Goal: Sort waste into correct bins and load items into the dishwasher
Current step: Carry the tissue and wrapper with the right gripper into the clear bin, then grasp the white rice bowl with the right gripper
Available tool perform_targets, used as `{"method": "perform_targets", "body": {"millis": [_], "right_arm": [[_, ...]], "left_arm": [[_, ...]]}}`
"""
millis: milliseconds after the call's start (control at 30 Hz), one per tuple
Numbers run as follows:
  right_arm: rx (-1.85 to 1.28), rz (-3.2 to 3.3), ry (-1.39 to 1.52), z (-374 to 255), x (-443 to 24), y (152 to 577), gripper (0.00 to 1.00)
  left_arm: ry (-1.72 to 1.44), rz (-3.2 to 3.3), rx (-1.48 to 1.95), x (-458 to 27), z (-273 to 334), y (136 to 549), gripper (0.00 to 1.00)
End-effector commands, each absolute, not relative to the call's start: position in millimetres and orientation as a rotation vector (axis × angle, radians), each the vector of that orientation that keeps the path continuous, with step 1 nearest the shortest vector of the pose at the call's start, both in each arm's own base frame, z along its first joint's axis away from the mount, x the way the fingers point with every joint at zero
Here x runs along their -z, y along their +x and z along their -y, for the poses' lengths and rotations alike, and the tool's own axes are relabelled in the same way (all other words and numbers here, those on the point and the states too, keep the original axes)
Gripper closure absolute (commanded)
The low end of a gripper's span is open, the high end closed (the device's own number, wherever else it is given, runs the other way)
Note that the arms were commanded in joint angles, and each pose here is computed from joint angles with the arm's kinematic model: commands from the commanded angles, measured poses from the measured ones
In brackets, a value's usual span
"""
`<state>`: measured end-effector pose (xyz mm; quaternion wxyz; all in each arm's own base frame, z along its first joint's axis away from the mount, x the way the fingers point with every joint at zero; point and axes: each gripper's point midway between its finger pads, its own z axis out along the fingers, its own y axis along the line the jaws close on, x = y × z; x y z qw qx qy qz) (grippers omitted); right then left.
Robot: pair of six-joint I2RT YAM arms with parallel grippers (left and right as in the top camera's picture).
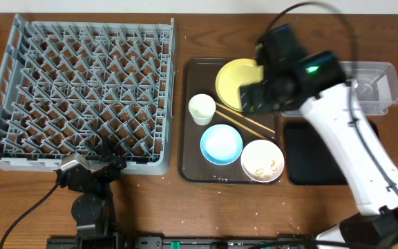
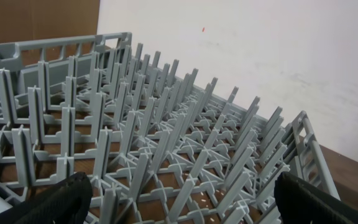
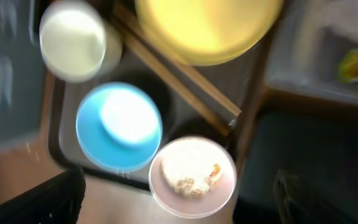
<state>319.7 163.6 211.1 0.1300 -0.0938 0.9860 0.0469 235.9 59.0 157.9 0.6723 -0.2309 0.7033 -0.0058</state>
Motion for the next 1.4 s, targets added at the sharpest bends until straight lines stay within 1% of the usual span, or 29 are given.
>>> {"method": "perform_targets", "body": {"millis": [0, 133, 267, 400, 600, 700, 767, 833, 933, 1000, 1067, 1233, 1300, 1367], "right_arm": [[-0.092, -2.928, -0.475, -182.3, -184.4, 291.9, 0.08], [-0.036, -2.994, -0.629, -196.0, -144.8, 258.5, 0.11], [0.04, -3.012, -0.764, -199.0, -107.7, 234.8, 0.12], [0.142, -2.992, -0.864, -195.4, -75.7, 218.2, 0.18], [0.232, -2.959, -0.915, -186.8, -47.9, 209.1, 0.26], [0.24, -2.939, -0.925, -184.7, -38.5, 210.0, 0.34], [0.227, -2.912, -0.969, -185.1, -29.9, 210.7, 0.44], [0.217, -2.892, -0.994, -185.3, -22.3, 210.7, 0.5], [0.207, -2.872, -1.016, -184.5, -13.0, 209.9, 0.54], [0.202, -2.865, -1.022, -183.6, -7.9, 209.0, 0.55], [0.202, -2.864, -1.021, -182.2, -4.3, 208.0, 0.58], [0.205, -2.866, -1.02, -180.9, -3.0, 207.2, 0.8], [0.204, -2.866, -1.02, -181.0, -3.1, 207.3, 0.85], [0.203, -2.866, -1.019, -181.1, -3.1, 207.3, 0.85]], "left_arm": [[-0.514, -1.632, -0.009, -140.0, -59.5, 235.9, 0.06], [-0.514, -1.632, -0.009, -140.0, -59.5, 235.9, 0.06], [-0.514, -1.632, -0.008, -140.0, -59.4, 235.9, 0.06], [-0.514, -1.632, -0.009, -140.0, -59.5, 235.9, 0.06], [-0.514, -1.632, -0.009, -140.0, -59.5, 235.9, 0.06], [-0.514, -1.632, -0.009, -140.0, -59.5, 235.9, 0.06], [-0.514, -1.632, -0.009, -140.0, -59.5, 235.9, 0.06], [-0.514, -1.632, -0.009, -140.0, -59.5, 235.9, 0.06], [-0.514, -1.632, -0.009, -140.0, -59.5, 235.9, 0.06], [-0.514, -1.632, -0.009, -140.0, -59.5, 235.9, 0.06], [-0.514, -1.632, -0.009, -140.0, -59.5, 235.9, 0.06], [-0.514, -1.632, -0.009, -140.0, -59.5, 235.9, 0.06], [-0.514, -1.632, -0.009, -140.0, -59.5, 235.9, 0.06], [-0.514, -1.632, -0.009, -140.0, -59.5, 235.9, 0.06]]}}
